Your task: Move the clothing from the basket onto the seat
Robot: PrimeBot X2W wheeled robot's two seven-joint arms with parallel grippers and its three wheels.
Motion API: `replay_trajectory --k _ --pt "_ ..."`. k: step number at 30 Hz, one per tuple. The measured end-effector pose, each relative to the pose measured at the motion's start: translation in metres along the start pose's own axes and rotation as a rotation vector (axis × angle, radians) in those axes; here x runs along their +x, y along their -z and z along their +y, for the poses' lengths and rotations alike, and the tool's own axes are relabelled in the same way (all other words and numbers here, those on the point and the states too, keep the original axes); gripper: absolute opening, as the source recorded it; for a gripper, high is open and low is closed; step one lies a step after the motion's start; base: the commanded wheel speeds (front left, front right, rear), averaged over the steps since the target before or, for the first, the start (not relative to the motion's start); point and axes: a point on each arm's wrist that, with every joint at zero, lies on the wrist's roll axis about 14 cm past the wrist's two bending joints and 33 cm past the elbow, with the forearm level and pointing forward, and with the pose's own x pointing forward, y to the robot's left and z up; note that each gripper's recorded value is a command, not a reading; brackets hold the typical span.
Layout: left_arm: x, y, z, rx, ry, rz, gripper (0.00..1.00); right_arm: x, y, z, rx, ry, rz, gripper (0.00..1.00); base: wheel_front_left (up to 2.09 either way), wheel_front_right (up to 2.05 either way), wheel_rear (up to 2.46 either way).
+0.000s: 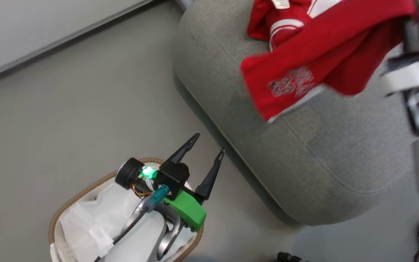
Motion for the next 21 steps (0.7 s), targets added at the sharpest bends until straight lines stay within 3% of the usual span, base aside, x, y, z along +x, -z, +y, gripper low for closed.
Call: replay_trajectory --k 5,11,21 --pt "-0.004 0.006 0.023 0.005 -0.033 -0.004 1.00 0.042 -0.003 -0.029 -0.103 0.035 -0.029 0.00 0.00 0.00 0.00" --pt "-0.009 0.021 0.046 0.000 -0.060 0.012 1.00 0.078 0.027 -0.031 -0.103 0.066 0.026 0.00 0.00 0.00 0.00" --pt "-0.016 0.051 0.086 -0.041 -0.138 0.038 1.00 0.083 0.137 0.072 -0.014 -0.068 0.262 0.00 0.00 0.00 0.00"
